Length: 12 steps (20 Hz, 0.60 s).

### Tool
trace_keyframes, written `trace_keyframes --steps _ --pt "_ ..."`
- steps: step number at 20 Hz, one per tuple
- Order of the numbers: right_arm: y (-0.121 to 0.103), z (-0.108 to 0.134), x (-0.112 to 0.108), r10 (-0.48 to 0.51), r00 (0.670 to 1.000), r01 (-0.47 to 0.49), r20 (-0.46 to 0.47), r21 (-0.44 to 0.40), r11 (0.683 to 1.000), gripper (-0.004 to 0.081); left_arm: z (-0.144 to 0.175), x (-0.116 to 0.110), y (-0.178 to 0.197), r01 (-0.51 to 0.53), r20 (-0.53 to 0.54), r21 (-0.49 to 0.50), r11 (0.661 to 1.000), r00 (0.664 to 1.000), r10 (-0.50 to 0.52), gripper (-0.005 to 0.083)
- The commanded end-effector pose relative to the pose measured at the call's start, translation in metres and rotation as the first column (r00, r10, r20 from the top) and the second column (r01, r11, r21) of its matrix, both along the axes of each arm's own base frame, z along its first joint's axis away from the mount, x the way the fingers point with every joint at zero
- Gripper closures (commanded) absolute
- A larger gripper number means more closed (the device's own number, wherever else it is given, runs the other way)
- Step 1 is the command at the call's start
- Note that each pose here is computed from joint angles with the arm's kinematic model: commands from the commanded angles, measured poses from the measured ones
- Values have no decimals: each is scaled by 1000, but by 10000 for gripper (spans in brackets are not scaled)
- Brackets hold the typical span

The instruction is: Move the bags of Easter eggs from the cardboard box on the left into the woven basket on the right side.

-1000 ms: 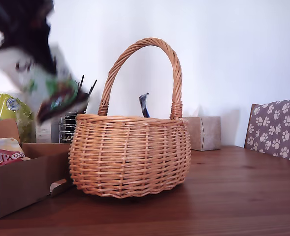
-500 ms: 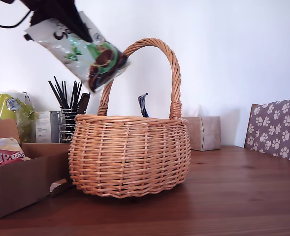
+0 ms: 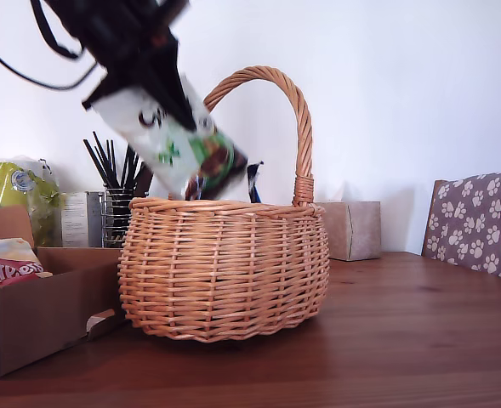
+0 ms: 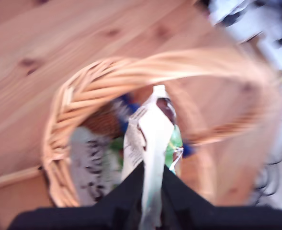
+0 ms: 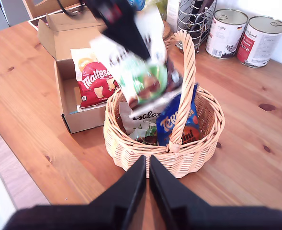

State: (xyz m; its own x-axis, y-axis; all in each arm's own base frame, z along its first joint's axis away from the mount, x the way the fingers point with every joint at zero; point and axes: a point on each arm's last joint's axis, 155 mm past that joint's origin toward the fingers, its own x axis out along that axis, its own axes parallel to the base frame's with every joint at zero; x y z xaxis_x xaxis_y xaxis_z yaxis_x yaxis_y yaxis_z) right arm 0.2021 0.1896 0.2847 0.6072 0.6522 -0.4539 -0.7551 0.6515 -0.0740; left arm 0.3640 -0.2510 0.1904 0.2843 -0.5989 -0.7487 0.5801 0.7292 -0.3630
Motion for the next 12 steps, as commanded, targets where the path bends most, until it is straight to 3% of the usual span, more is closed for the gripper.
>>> trace_keyframes --steps 1,6,12 --pt "0 3 -1 1 1000 -1 8 6 1000 765 -4 7 1 -43 6 13 999 999 43 793" --pt "0 3 -1 0 1000 -1 9 6 1000 765 -9 17 12 -150 4 57 987 989 150 793" --pt "0 3 -1 1 1000 -1 9 6 1000 765 -14 16 11 -180 -31 56 982 983 182 793"
